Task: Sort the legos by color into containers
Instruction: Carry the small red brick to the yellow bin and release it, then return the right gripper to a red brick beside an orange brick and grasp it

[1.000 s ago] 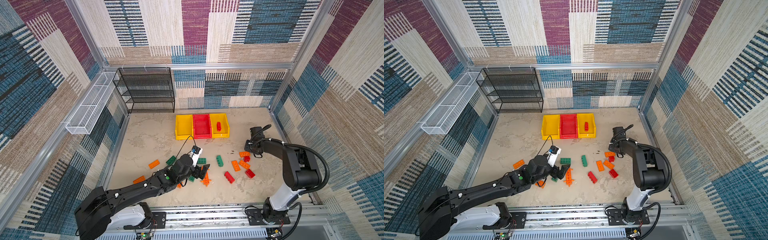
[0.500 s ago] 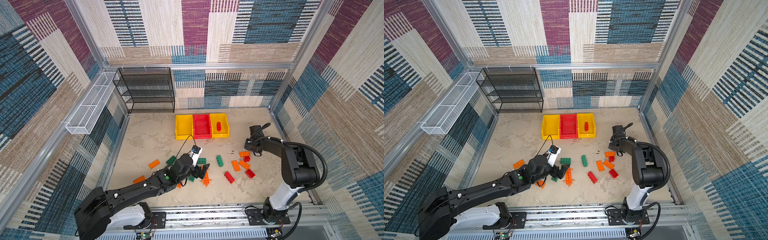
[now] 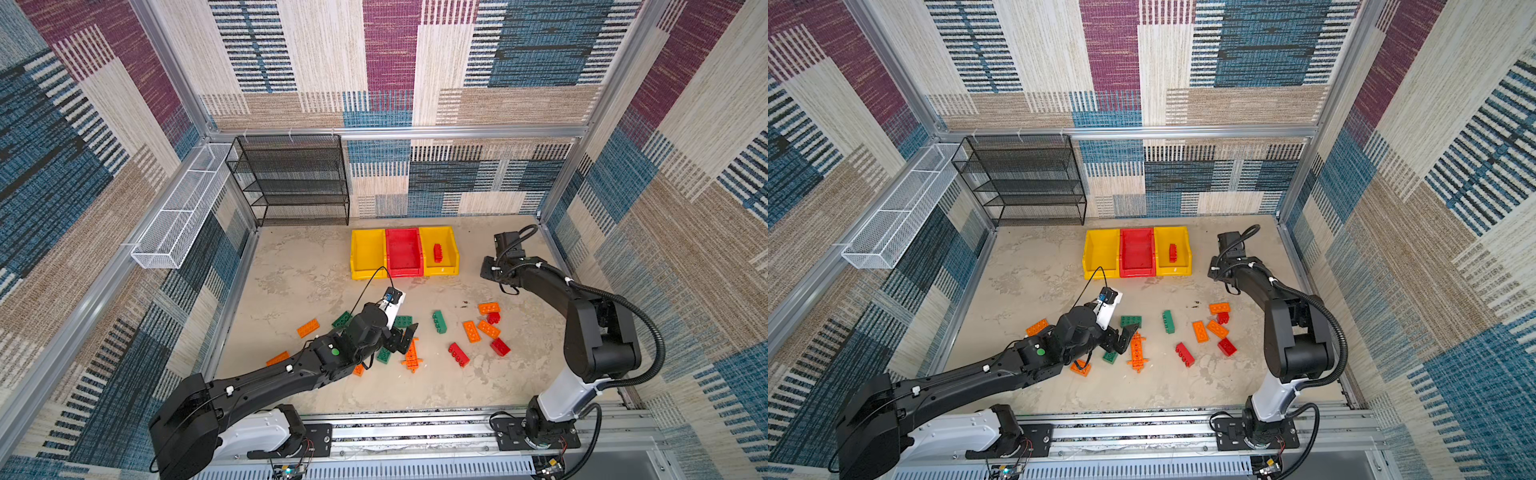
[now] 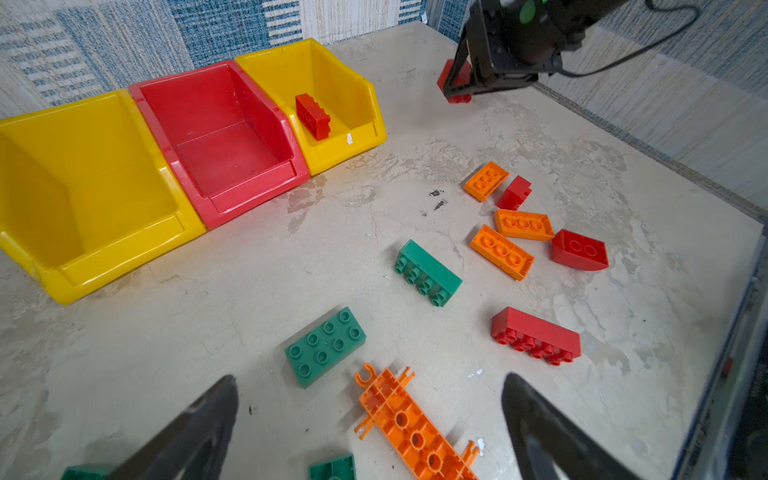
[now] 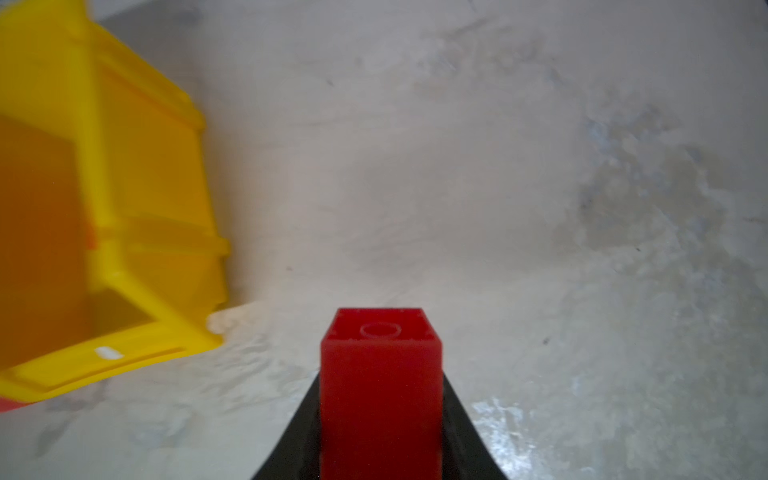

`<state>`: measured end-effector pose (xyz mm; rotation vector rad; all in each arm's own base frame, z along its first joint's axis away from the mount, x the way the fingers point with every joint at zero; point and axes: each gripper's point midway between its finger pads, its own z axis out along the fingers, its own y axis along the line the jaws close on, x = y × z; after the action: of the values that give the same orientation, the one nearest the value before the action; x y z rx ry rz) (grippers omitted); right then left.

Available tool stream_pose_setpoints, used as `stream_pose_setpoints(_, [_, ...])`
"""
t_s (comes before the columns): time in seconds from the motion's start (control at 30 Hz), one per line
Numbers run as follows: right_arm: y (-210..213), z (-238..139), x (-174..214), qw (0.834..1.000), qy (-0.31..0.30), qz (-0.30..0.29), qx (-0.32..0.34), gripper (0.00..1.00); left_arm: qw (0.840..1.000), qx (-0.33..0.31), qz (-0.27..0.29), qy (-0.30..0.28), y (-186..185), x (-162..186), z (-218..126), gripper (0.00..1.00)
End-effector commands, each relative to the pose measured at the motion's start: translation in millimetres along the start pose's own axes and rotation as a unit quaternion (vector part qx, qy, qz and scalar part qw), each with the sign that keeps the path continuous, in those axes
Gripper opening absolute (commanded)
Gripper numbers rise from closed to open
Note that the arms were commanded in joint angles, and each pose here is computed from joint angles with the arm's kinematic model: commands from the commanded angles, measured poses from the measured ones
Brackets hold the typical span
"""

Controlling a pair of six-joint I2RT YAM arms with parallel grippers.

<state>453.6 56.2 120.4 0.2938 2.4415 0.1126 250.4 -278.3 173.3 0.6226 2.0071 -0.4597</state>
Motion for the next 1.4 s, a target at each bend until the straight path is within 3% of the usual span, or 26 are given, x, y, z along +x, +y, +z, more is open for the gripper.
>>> stream_pose_setpoints(0.0, [42, -5, -13, 0.999, -0.001, -0.028, -0.039, 0.24, 0.999, -0.029, 0.013, 0.007, 9, -2, 0, 0.99])
stream_pose_setpoints(0.27, [110, 21, -27, 0.993, 0.009, -0.054, -0.104, 0.25, 0.998, -0.058, 0.012, 0.021, 20, 1, -3, 0.99])
stream_pose_setpoints(0.63, [138, 66, -33, 0.991, 0.031, -0.071, -0.113, 0.28, 0.996, -0.092, -0.006, 0.008, 42, 0, -21, 0.99])
stream_pose_setpoints(0.7, [141, 73, -34, 0.991, 0.035, -0.072, -0.111, 0.35, 0.995, -0.094, -0.008, 0.01, 44, 0, -21, 0.99])
stream_pose_setpoints(0.8, [141, 75, -36, 0.991, 0.036, -0.07, -0.109, 0.55, 0.995, -0.094, -0.009, 0.013, 45, 0, -21, 0.99])
stream_pose_setpoints(0.9, [140, 60, -41, 0.991, 0.025, -0.066, -0.112, 0.62, 0.996, -0.09, -0.008, 0.014, 44, -1, -22, 0.99])
stream_pose_setpoints(1.1, [112, 16, -31, 0.995, 0.004, -0.06, -0.083, 0.67, 0.998, -0.068, -0.017, 0.004, 37, -6, -24, 0.99])
stream_pose_setpoints(1.37, [20, -31, 52, 0.998, 0.029, -0.035, 0.034, 0.78, 0.999, 0.022, -0.042, 0.007, 2, -4, -18, 0.99])
